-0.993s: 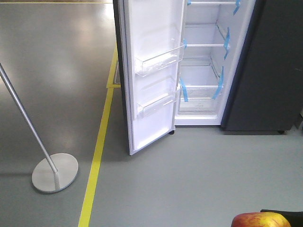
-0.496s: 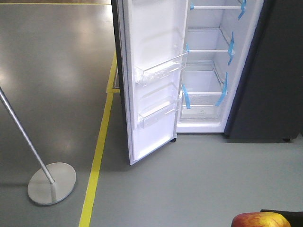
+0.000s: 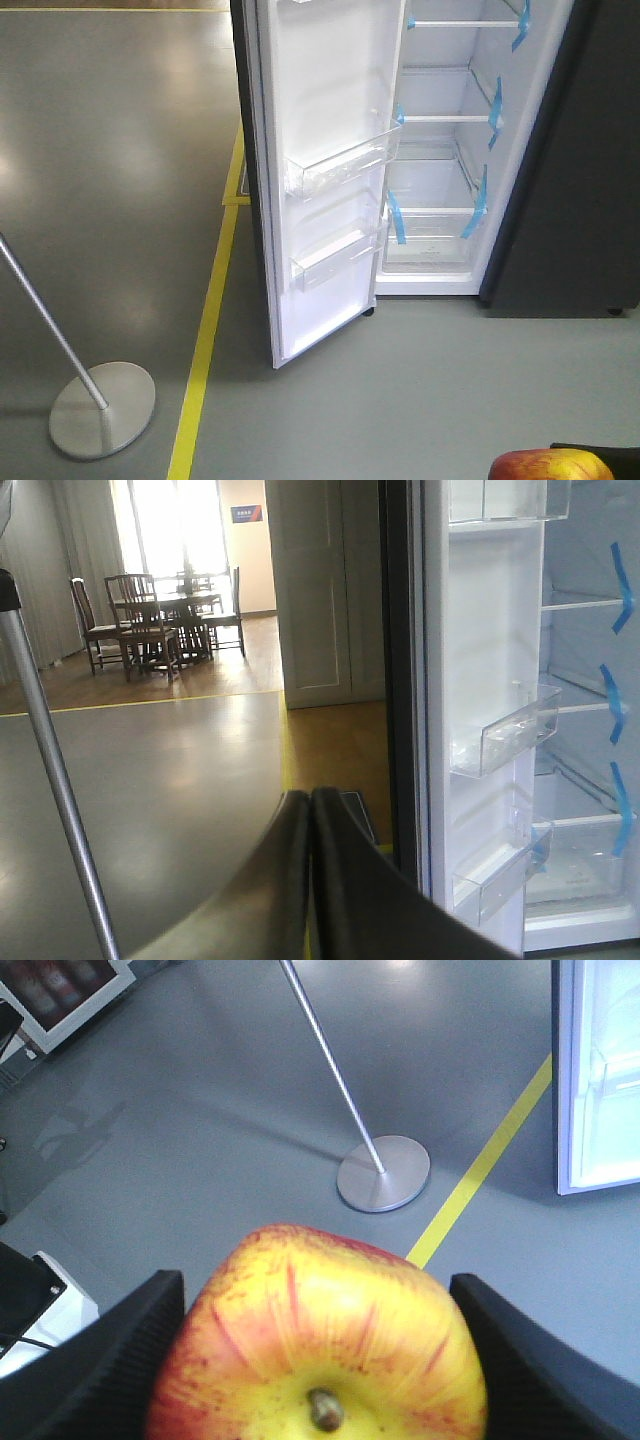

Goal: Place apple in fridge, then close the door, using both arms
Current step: 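Approach the refrigerator door bins with the apple held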

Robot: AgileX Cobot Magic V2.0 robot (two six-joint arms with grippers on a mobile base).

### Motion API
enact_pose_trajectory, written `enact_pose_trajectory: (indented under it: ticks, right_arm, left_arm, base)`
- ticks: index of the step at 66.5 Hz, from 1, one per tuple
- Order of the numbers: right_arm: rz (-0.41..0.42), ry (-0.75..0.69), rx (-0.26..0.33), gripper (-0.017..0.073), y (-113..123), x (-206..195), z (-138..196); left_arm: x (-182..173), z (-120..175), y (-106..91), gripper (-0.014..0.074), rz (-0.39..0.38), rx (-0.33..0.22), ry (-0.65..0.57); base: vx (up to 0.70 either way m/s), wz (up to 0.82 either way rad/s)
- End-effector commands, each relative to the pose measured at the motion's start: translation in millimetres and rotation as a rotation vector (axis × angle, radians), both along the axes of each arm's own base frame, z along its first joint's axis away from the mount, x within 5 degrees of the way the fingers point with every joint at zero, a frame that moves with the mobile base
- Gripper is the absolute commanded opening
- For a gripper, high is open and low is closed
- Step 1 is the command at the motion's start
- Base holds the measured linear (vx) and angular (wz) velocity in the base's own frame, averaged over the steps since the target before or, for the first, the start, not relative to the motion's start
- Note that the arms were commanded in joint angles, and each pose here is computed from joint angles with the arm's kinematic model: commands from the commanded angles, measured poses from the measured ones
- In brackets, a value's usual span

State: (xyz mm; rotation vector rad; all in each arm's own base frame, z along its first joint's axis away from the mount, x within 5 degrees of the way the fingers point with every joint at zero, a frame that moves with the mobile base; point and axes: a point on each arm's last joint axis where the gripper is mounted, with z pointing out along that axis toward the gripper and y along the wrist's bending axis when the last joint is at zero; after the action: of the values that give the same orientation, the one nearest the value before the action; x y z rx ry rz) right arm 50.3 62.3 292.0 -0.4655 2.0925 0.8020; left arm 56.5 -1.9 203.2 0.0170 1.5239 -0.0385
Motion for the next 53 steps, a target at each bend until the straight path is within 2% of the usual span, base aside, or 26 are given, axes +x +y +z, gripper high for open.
enact_pose_trajectory:
  ticks: [1, 53]
  right_arm:
    - [-0.017, -0.044, 0.060, 0.0150, 1.4, 2.6, 11.7]
    - [-0.017, -0.044, 0.060, 0.0150, 1.4, 2.6, 11.7]
  left_arm:
    - [-2.8, 12.7, -0.8, -0.0006, -0.014, -0.018, -0.100]
    - [-2.8, 12.7, -0.8, -0.0006, -0.014, -0.018, -0.100]
  base:
    - [0.13, 0.00]
    - [0.14, -0.01]
